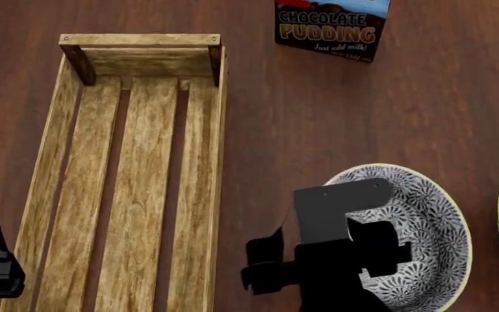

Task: Stack the left bowl on the right bowl and place them in the tray.

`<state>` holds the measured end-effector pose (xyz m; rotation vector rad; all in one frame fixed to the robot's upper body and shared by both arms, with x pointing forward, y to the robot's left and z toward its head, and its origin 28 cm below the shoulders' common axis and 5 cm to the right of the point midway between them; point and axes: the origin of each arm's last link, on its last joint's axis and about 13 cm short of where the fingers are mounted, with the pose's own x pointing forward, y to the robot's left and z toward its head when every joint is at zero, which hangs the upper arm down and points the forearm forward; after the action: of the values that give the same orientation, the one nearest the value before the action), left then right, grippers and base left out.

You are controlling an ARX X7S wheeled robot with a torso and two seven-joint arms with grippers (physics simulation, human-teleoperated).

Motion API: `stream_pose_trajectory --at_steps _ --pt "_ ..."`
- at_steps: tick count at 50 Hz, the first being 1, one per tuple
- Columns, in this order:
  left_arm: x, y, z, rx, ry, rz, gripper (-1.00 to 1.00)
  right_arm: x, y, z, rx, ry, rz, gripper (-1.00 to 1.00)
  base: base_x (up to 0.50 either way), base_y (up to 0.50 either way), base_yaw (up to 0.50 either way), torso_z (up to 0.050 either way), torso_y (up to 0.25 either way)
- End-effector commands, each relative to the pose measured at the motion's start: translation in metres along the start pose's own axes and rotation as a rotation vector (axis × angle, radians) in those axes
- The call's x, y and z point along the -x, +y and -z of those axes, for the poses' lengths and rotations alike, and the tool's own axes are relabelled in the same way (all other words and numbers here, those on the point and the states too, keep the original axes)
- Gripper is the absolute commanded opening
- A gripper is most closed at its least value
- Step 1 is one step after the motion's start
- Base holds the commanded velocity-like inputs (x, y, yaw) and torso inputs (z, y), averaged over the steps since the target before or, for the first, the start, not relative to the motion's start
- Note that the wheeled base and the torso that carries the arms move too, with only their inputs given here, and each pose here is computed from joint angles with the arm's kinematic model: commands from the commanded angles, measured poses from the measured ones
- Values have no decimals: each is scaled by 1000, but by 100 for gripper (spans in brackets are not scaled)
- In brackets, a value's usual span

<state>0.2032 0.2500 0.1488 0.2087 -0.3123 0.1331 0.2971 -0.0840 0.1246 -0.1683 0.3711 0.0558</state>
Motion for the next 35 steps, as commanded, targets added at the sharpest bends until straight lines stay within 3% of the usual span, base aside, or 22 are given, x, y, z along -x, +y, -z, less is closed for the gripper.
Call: stream_pose_trajectory --at_steps 1,8,9,23,35 --pt "0 0 -1 -3 -1 -1 100 -3 3 4 13 30 -12 100 0 0 0 0 0" --pt "0 0 0 -5 -1 1 100 -7 3 9 11 48 -9 100 1 0 0 0 0" --pt "0 0 0 -5 -1 1 100 -7 2 10 7 48 6 -100 0 0 0 0 0" --pt "0 -1 2 -8 -1 -2 100 4 0 1 9 13 28 -100 5 -1 0 0 -4" --pt "0 1 0 -5 -4 -15 100 46 -8 -33 25 -154 69 -100 1 0 0 0 -1"
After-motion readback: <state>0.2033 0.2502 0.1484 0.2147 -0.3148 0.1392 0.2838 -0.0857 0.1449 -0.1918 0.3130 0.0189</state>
